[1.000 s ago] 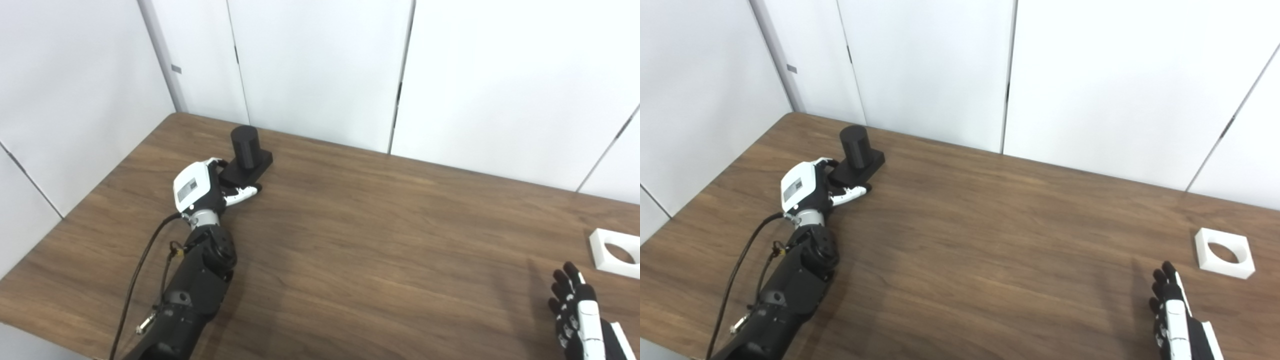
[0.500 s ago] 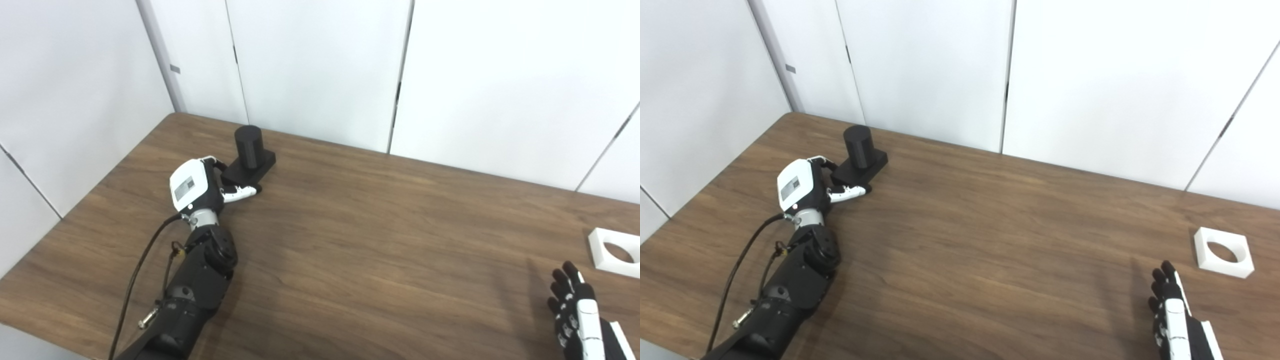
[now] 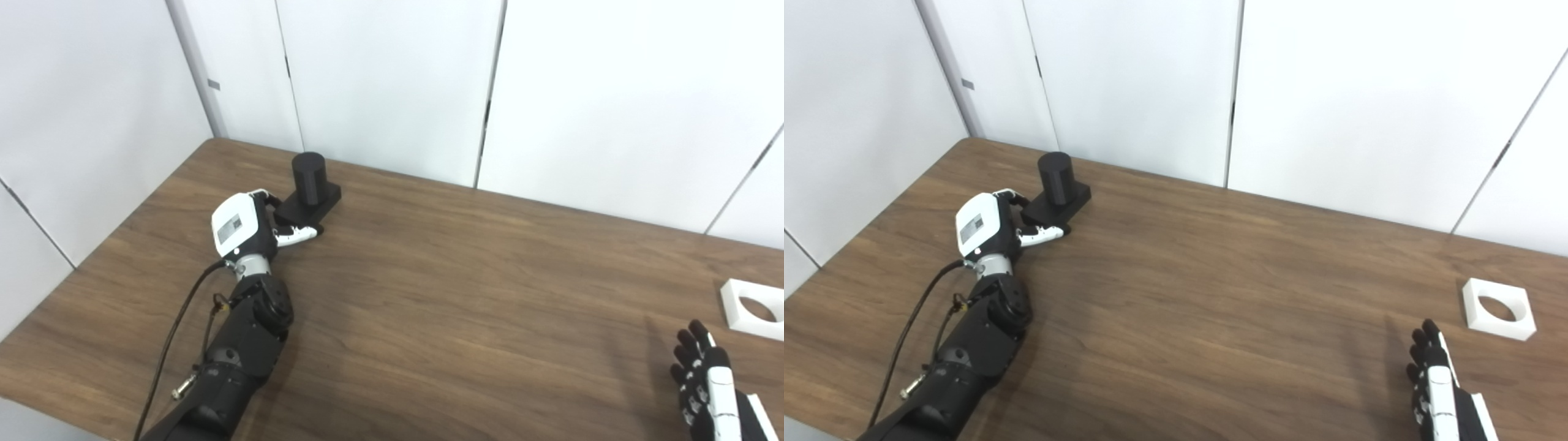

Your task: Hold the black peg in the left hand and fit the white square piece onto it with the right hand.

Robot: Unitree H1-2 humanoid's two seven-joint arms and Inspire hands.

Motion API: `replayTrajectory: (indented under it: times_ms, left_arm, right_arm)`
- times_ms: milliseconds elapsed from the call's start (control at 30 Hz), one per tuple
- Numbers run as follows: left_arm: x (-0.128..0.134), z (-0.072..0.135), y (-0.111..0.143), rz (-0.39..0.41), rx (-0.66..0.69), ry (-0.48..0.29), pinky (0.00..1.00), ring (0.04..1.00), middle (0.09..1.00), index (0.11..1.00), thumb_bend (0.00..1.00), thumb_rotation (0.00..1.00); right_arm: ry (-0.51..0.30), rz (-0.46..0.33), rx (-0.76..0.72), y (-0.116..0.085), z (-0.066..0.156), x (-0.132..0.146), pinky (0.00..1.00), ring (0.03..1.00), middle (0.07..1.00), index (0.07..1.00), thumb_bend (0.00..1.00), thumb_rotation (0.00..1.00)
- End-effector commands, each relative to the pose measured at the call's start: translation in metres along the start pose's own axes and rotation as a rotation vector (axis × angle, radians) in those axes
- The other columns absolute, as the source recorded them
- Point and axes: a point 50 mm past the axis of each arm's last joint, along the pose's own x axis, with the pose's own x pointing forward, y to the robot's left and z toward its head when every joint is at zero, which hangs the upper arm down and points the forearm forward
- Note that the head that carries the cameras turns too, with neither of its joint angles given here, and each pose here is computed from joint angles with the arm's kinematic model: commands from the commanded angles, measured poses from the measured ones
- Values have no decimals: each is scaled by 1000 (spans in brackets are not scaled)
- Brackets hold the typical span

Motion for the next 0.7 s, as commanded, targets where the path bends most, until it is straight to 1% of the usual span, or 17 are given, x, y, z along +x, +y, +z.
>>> replayTrajectory:
  times_ms: [0, 100, 167, 333, 400, 433, 467, 500, 567, 667]
  left_arm:
    - [16, 19, 26, 90, -38, -88, 815, 798, 724, 480, 523, 48]
    - [8, 20, 29, 74, -59, -121, 819, 796, 723, 481, 522, 48]
    - [-1, 21, 31, 56, -67, -146, 788, 793, 723, 481, 522, 51]
    - [-22, 23, 35, 12, -74, -195, 780, 802, 727, 482, 520, 53]
    - [-35, 25, 39, -25, -99, -211, 782, 810, 734, 483, 519, 53]
    - [-38, 26, 40, -37, -108, -217, 797, 814, 740, 483, 519, 53]
    - [-45, 26, 42, -61, -127, -247, 832, 817, 744, 483, 519, 52]
    - [-52, 27, 43, -80, -135, -281, 901, 822, 749, 483, 519, 51]
    - [-63, 28, 46, -110, -140, -327, 980, 826, 759, 483, 520, 51]
    - [-83, 30, 50, -147, -158, -395, 998, 836, 772, 483, 520, 50]
  right_arm:
    - [108, -15, -27, -6, -25, -44, 1000, 1000, 986, 1000, 559, 1000]
    - [109, -20, -28, -5, -24, -43, 1000, 1000, 980, 1000, 548, 1000]
    - [113, -24, -31, -4, -24, -43, 1000, 1000, 975, 1000, 552, 1000]
    - [114, -21, -38, -1, -23, -43, 1000, 1000, 975, 1000, 549, 1000]
    - [114, -25, -49, 1, -22, -43, 1000, 1000, 976, 1000, 548, 1000]
    - [113, -27, -53, 1, -22, -43, 1000, 1000, 974, 1000, 547, 1000]
    - [115, -30, -52, 2, -21, -43, 1000, 1000, 973, 1000, 549, 1000]
    - [117, -34, -55, 3, -21, -43, 1000, 1000, 971, 1000, 553, 1000]
    - [123, -39, -56, 5, -20, -43, 1000, 1000, 969, 1000, 560, 1000]
    - [126, -38, -55, 6, -20, -42, 1000, 1000, 970, 1000, 552, 1000]
